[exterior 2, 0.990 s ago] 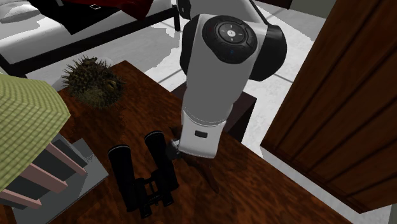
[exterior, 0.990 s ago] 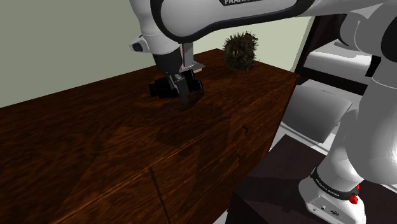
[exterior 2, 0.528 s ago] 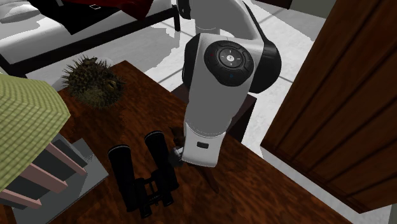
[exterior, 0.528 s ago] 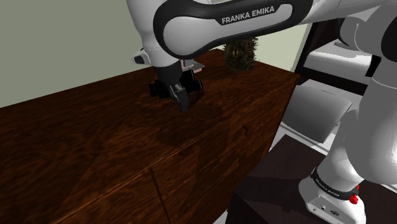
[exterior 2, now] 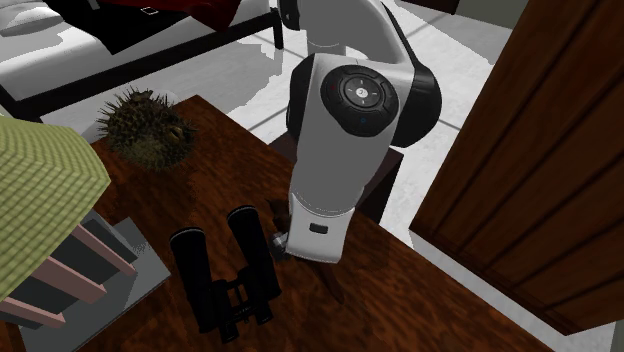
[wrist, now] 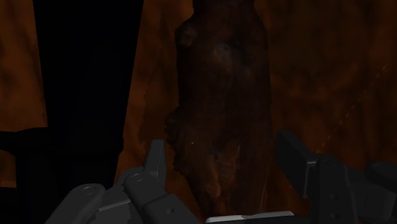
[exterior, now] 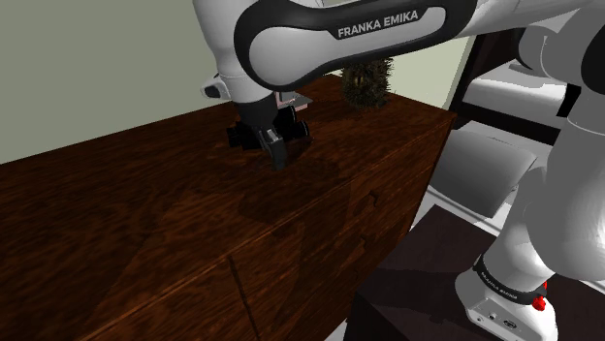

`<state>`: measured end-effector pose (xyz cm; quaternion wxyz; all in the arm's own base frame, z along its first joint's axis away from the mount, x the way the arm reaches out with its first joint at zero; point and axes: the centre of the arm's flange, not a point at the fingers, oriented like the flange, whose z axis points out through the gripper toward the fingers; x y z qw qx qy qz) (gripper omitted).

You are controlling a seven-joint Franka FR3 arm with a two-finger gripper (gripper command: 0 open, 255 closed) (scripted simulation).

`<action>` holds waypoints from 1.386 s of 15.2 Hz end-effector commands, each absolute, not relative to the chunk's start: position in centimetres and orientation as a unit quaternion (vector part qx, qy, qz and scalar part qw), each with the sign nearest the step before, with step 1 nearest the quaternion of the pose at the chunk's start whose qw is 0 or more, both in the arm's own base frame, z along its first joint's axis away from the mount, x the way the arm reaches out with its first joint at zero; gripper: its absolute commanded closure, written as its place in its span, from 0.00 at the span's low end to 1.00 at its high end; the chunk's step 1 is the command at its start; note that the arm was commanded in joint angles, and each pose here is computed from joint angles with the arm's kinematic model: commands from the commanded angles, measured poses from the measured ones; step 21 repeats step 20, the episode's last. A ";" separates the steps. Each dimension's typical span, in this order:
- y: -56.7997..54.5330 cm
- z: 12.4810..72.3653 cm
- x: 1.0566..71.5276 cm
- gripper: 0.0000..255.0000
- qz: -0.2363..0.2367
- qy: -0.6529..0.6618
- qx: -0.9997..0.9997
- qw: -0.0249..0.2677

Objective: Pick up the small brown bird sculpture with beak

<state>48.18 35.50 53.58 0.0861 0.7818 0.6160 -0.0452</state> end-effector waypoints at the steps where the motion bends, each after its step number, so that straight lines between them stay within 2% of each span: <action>1: 35.5 53.5 48.2 1.00 -0.046 0.616 0.782 0.086; 21: 35.5 61.5 48.2 1.00 -0.046 0.616 0.782 0.086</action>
